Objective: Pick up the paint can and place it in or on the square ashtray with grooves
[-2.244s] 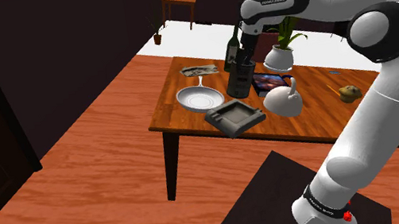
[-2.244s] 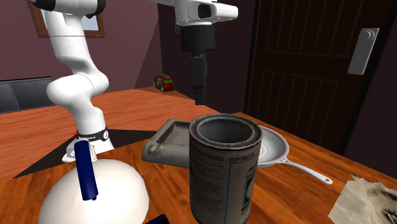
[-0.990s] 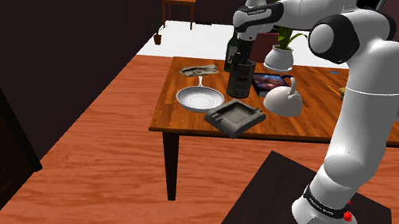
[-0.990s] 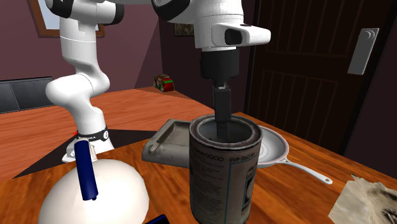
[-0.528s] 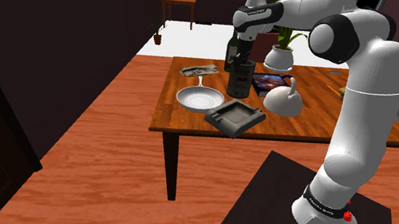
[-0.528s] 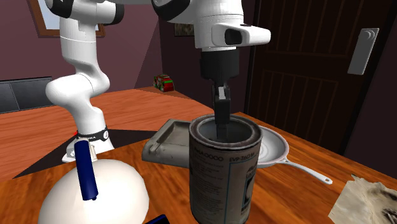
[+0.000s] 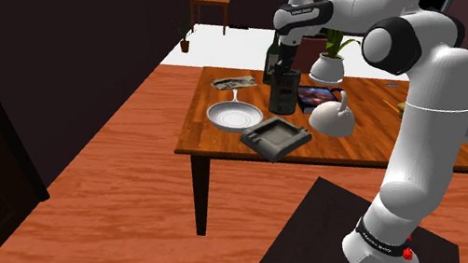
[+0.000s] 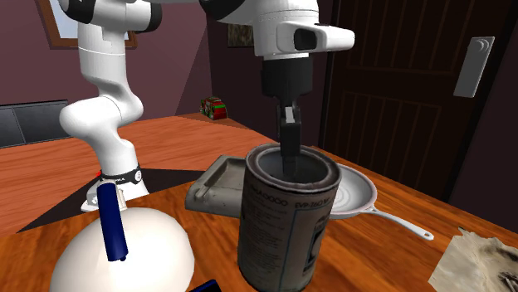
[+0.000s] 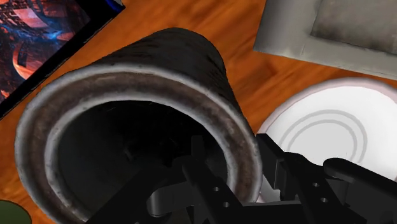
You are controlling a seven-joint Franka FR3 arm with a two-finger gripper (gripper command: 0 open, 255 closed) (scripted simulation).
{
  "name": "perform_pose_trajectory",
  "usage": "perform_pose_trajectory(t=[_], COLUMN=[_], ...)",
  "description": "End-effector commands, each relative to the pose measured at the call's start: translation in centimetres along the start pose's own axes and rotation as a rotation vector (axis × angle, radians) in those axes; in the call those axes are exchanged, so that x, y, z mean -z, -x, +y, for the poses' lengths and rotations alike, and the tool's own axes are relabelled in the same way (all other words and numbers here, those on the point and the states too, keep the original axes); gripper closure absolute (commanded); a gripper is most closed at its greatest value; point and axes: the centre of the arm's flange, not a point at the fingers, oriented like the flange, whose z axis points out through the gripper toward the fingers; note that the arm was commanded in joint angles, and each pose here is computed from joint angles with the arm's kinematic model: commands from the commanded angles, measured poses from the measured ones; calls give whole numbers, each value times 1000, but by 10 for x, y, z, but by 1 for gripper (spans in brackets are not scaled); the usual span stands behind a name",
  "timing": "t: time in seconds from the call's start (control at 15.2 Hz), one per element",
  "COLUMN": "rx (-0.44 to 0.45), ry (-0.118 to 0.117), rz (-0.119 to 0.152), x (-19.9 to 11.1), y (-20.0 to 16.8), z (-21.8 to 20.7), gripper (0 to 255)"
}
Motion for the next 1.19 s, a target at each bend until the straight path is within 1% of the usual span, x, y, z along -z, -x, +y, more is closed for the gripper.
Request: perform_pose_trajectory(t=[0.0, 1.12], rx=[0, 0], ry=[2, 2], rz=[3, 3], x=[12, 101], y=[-1, -7], z=[0, 2], gripper=[255, 255])
